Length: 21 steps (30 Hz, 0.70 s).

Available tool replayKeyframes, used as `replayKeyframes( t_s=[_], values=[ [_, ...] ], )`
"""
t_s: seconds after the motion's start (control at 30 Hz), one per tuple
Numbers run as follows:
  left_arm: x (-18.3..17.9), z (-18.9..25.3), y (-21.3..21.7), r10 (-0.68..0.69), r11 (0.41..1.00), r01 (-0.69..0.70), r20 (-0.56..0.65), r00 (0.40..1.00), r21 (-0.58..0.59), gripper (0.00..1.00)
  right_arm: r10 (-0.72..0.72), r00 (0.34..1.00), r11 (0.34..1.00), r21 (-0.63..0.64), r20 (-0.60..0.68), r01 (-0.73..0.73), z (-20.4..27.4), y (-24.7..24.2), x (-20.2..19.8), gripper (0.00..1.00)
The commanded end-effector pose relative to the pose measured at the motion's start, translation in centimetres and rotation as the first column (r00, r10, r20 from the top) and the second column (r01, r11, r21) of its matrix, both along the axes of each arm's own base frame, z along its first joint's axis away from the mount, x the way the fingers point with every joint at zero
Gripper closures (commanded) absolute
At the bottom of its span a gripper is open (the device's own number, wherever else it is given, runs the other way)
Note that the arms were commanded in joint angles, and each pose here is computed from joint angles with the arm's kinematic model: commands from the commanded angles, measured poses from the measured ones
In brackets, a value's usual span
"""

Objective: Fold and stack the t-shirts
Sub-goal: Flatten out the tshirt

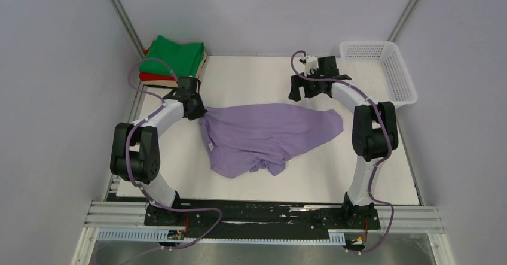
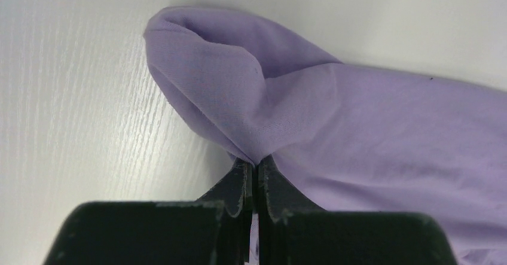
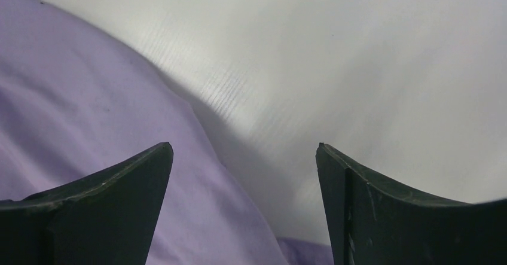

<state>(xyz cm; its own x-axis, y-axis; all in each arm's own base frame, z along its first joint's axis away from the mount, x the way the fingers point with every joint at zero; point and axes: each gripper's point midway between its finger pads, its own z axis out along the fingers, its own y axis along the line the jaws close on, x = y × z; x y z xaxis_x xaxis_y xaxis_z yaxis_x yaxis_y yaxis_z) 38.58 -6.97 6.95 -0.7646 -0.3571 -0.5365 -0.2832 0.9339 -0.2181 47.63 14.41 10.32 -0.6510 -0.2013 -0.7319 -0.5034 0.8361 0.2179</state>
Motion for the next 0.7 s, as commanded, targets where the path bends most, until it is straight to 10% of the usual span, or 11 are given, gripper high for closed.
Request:
replayKeyframes(
  t_s=[0.0,0.2,0.43,0.67],
  values=[
    [1.9,1.7,-0.4,-0.024,1.0,0.024,0.052,0.998,-0.011,1.0,0.106,0.993,0.993,-0.051,-0.054,-0.109,-2.5,1.4,-0.5,0.12],
    [2.1,1.5,-0.6,-0.031,0.999,0.032,0.04,0.999,-0.021,1.0,0.117,0.98,0.98,-0.14,-0.16,-0.14,-7.4,2.0,-2.2,0.23],
    [2.8,5.2,-0.4,-0.049,0.998,0.053,0.124,0.991,-0.025,1.0,0.042,0.991,0.975,-0.212,-0.13,-0.07,-6.3,2.0,-2.1,0.98],
    [2.1,20.4,-0.7,-0.049,0.994,0.092,0.497,0.866,-0.062,1.0,0.004,0.955,0.997,-0.071,0.296,0.018,10.5,3.6,-3.5,1.0]
  ],
)
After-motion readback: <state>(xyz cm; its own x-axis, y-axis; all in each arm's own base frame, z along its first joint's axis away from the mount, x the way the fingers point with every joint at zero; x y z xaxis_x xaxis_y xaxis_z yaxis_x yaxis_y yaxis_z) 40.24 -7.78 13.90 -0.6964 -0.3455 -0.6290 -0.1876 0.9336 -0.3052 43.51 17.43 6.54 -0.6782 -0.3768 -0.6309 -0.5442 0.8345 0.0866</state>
